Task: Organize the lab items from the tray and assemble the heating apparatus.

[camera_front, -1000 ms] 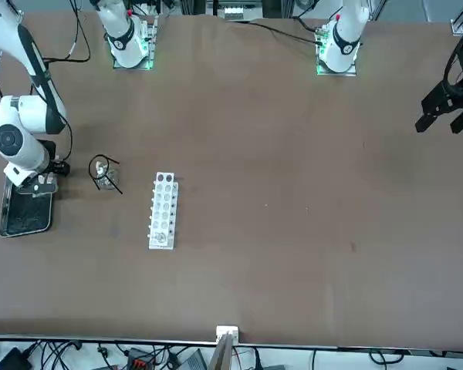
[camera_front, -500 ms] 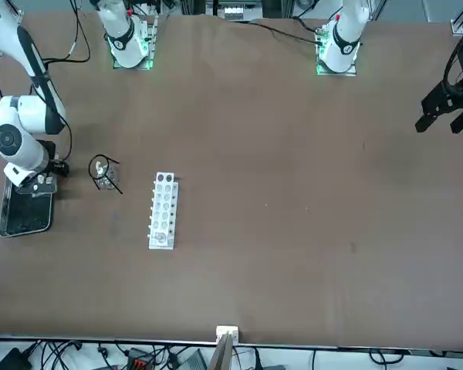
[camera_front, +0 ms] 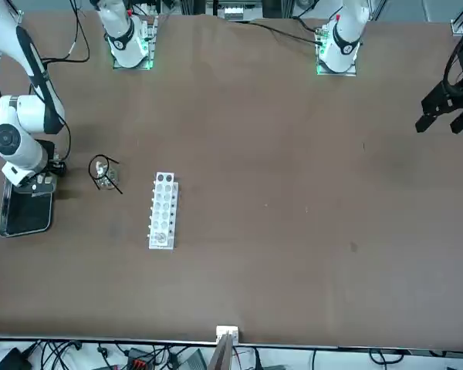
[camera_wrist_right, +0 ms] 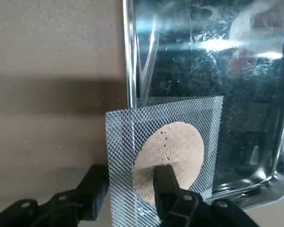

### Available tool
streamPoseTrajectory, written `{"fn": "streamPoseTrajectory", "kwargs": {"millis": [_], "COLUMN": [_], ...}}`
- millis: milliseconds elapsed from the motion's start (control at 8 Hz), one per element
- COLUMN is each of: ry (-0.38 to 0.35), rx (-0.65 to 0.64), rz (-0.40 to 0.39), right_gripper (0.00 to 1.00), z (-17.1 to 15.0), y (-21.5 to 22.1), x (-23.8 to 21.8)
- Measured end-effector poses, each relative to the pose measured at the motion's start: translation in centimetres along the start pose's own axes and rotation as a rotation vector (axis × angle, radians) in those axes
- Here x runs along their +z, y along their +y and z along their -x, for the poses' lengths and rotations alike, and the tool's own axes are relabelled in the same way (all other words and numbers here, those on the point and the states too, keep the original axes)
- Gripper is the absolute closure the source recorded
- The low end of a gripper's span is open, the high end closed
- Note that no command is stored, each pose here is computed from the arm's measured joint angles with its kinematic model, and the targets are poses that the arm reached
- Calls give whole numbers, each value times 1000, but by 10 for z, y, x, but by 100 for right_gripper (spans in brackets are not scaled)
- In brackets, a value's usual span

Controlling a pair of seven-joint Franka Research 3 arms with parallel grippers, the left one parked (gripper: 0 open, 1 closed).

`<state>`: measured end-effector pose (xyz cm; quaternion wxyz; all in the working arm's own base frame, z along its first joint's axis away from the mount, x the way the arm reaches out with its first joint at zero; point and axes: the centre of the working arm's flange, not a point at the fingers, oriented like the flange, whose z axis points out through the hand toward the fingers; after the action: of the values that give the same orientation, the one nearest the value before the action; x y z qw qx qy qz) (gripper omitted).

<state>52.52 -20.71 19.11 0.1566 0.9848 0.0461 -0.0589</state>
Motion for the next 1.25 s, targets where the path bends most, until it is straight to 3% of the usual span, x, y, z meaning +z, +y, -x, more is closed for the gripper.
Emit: {"fn": "streamPoseTrajectory", "kwargs": {"millis": [625, 1250], "ry": [4, 18], "rx": [18, 90], "rz": [2, 6], "right_gripper": [48, 78], "z": [0, -2], "y": [8, 9], "x": [-1, -8]}}
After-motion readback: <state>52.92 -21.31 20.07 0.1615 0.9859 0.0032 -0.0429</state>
